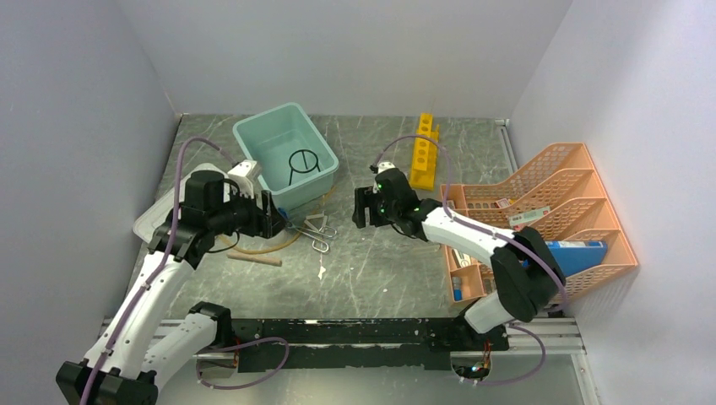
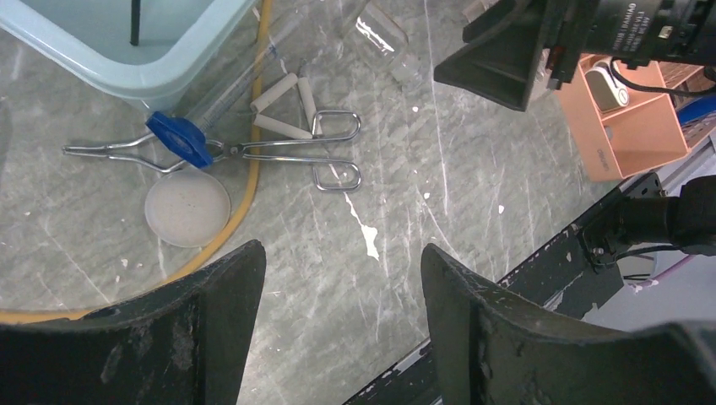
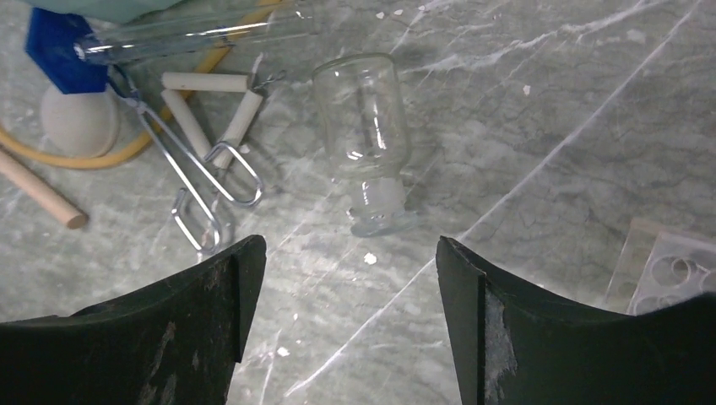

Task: Organize the chemistry lab equipment
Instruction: Pick up the collection bottle at the center of the board.

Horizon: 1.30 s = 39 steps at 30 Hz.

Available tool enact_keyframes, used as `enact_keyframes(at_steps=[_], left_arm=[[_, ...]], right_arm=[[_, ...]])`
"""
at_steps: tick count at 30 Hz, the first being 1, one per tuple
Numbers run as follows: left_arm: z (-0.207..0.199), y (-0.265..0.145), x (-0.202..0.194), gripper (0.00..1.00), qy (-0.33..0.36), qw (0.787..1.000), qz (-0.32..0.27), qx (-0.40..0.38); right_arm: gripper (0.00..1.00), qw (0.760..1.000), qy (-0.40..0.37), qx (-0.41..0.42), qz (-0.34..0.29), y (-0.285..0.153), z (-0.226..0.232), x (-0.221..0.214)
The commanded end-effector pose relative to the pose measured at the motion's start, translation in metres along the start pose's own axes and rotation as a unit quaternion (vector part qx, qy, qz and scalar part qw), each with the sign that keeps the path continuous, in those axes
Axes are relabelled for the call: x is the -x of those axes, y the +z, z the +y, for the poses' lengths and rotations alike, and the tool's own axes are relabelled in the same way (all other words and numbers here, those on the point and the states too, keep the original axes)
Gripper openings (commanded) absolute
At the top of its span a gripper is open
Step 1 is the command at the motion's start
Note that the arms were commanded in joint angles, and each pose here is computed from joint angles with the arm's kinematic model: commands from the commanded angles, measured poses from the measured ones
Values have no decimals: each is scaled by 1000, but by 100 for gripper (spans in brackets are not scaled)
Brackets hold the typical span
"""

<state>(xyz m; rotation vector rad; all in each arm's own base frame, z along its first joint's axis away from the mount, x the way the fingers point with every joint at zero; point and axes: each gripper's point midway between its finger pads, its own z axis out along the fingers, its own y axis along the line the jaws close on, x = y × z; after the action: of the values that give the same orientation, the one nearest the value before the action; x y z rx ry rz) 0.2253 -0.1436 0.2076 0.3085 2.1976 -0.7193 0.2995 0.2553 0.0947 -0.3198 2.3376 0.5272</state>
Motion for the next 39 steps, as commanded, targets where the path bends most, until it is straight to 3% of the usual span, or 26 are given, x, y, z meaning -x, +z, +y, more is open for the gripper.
enact_keyframes(at_steps=[1, 21, 32, 39], left_arm=[[-7, 5, 3, 72, -3, 999, -17, -28], [-2, 12, -4, 72, -14, 1000, -11, -25], [0, 14, -5, 72, -16, 1000, -7, -22], [0, 14, -5, 72, -17, 1000, -6, -22]], right_arm=[[78, 999, -35, -8, -28, 15, -2, 15], [78, 995, -102, 13, -8, 77, 1, 8], [68, 993, -110, 20, 20, 85, -2, -11], [55, 993, -115, 10, 26, 86, -7, -13]])
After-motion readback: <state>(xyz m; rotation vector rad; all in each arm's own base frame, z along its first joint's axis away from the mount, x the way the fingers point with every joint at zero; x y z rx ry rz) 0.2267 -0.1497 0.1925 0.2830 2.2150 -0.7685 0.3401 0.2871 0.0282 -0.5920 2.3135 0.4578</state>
